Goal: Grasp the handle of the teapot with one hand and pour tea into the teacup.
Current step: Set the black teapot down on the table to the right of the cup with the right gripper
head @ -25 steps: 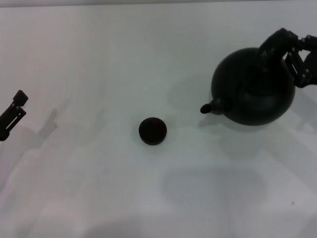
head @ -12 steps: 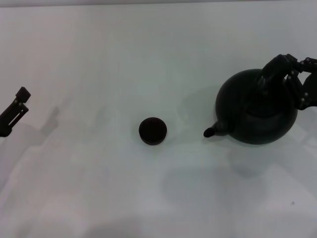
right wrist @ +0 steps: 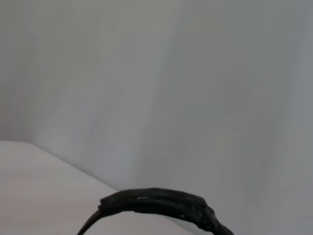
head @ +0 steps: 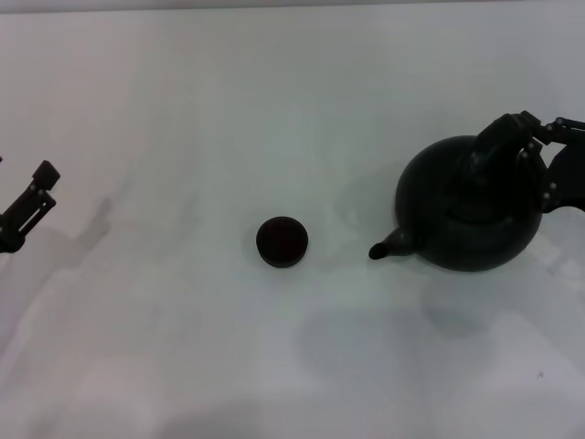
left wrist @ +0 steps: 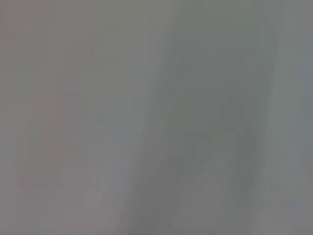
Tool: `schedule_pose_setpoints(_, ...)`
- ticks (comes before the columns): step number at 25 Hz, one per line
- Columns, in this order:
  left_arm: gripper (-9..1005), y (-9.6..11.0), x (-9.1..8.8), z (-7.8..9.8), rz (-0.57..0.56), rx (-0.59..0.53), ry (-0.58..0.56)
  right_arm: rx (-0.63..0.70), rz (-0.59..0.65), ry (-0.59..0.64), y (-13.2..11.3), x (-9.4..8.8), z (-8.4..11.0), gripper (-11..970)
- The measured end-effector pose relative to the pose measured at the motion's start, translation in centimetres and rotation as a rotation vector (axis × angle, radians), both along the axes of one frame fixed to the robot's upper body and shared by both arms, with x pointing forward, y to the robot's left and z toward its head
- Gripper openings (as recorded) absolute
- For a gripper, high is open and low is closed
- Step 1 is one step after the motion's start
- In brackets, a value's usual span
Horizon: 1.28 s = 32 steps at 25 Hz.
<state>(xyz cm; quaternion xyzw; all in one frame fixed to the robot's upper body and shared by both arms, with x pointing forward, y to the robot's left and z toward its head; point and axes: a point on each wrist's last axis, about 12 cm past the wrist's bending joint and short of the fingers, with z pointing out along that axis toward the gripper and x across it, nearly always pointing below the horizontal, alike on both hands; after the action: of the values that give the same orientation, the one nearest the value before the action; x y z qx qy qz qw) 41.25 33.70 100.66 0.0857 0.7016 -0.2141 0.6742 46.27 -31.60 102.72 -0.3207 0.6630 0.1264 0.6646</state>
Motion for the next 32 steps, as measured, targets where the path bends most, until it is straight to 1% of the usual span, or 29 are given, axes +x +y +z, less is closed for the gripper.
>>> schedule_pose_setpoints(10,862,0.1,-0.4,-0.1,0.005,0.003,0.007,-0.022,0.004,-0.01,0.2,0.1,-0.4,128)
schedule_pose_setpoints(20,861,0.0,-0.1,0.0,-0.001,0.003,0.001,-0.025,-0.007,0.001,0.1,0.5,-0.6,131)
schedule_pose_setpoints(26,861,0.0,0.0,0.0,0.001,0.002,-0.001,-0.008,-0.038,0.003,-0.4,0.6,-0.6,256)
schedule_pose_setpoints(32,862,0.0,0.1,0.1,0.0,0.003,-0.004,0.056,-0.037,0.053,-0.9,0.6,-0.4,464)
